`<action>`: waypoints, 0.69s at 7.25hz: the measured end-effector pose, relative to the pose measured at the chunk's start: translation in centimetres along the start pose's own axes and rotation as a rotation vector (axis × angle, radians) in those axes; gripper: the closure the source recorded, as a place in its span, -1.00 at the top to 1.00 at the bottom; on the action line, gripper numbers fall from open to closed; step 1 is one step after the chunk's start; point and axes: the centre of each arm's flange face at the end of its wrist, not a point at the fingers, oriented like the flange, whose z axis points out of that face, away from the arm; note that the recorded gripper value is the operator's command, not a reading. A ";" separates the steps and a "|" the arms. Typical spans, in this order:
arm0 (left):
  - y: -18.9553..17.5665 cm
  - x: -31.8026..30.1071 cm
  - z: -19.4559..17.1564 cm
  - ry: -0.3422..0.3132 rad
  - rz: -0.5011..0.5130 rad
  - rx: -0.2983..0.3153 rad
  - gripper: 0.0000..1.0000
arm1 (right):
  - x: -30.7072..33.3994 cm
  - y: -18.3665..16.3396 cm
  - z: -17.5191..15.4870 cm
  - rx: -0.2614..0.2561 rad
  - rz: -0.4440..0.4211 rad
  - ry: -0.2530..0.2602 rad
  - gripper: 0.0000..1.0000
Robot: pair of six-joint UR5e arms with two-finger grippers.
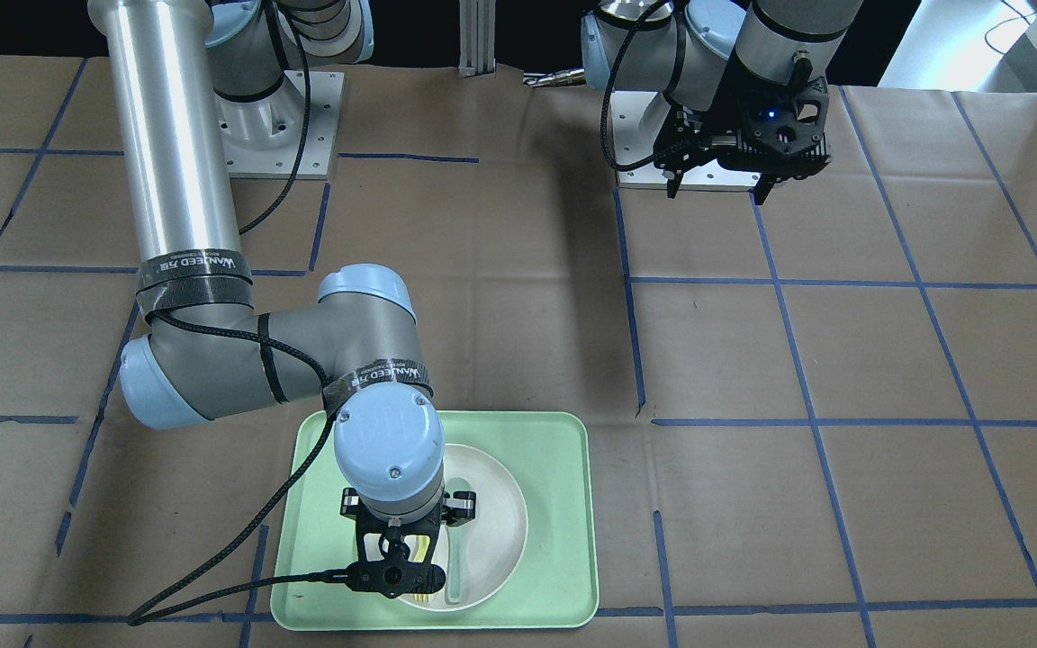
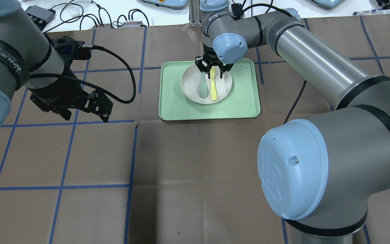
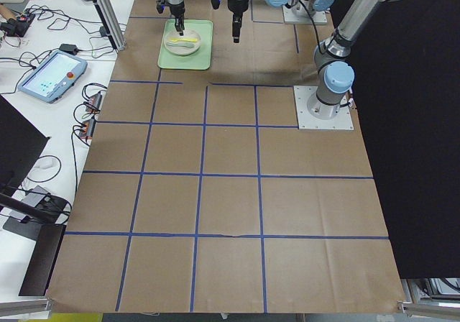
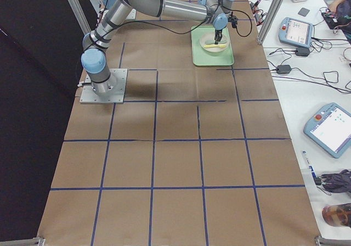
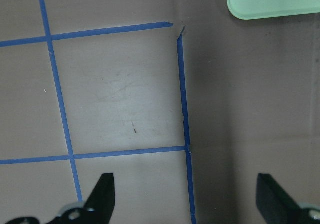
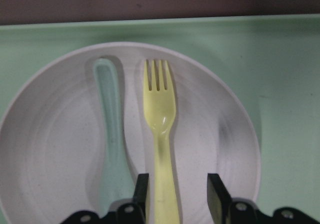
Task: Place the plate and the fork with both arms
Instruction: 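Lower the right gripper and close it on the yellow fork handle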
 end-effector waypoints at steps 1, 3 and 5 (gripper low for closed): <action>-0.1 -0.1 0.0 0.000 -0.001 -0.001 0.99 | 0.0 0.0 0.7 -0.010 0.000 0.004 -0.03; -0.6 -0.1 0.8 0.002 -0.001 -0.015 0.99 | 0.0 -0.1 2.2 -0.028 0.004 0.010 -0.03; -0.8 -0.1 1.2 0.002 0.008 -0.014 0.99 | -0.1 -0.3 3.1 -0.038 0.015 0.012 -0.04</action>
